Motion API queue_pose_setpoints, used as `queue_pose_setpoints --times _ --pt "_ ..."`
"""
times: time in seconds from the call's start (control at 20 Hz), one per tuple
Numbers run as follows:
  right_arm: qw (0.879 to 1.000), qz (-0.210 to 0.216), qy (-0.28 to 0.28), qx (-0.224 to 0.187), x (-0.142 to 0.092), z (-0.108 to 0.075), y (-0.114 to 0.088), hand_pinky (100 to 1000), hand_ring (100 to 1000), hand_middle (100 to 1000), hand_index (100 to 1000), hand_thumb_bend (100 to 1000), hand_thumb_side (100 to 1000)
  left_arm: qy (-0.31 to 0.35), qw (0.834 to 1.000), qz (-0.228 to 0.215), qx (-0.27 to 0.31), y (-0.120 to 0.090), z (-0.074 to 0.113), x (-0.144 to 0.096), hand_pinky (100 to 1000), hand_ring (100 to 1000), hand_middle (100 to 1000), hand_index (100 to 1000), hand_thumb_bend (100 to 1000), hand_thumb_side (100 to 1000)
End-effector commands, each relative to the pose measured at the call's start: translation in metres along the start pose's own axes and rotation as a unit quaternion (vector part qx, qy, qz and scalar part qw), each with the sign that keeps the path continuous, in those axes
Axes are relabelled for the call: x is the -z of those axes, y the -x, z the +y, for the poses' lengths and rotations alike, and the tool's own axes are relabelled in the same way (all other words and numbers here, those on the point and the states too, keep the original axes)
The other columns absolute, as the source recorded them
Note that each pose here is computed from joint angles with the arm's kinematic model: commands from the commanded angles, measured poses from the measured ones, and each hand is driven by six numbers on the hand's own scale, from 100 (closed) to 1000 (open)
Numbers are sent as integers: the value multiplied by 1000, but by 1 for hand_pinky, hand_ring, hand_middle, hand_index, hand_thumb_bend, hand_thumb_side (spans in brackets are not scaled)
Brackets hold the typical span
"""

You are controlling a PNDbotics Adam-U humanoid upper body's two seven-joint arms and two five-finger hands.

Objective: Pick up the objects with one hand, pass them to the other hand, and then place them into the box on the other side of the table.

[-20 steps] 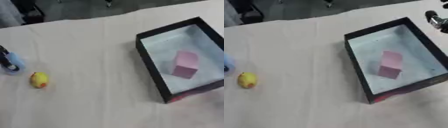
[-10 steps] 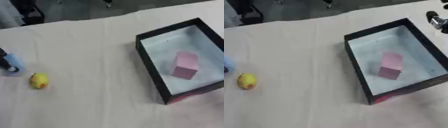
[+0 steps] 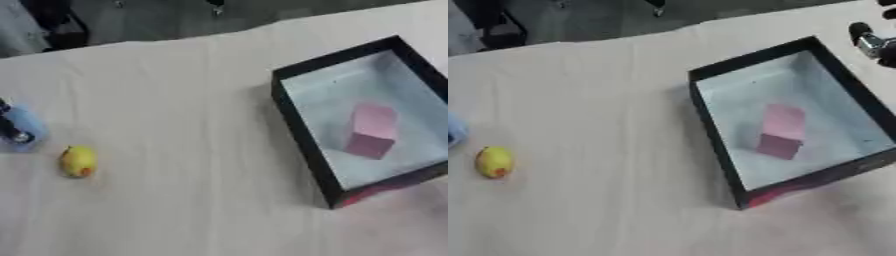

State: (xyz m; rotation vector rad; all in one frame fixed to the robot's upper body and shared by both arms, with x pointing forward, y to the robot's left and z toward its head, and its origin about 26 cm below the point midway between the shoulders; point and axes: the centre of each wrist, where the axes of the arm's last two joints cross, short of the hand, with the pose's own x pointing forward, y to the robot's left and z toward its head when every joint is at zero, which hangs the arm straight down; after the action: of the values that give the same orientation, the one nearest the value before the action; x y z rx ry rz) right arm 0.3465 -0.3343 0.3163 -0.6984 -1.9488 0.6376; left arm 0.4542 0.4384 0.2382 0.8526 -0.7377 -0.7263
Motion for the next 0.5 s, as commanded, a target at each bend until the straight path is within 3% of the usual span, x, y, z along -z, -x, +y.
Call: queue_pose_setpoints --times 0.05,0.5 --pt "1000 -7 14 -5 1 -10 -5 880 854 819 816 275 307 -34 999 -10 -4 3 24 -14 887 846 720 595 231 100" --pt "1000 -5 12 4 1 -8 -3 880 854 818 816 270 299 -50 997 -59 4 -15 28 -27 886 832 706 591 206 100"
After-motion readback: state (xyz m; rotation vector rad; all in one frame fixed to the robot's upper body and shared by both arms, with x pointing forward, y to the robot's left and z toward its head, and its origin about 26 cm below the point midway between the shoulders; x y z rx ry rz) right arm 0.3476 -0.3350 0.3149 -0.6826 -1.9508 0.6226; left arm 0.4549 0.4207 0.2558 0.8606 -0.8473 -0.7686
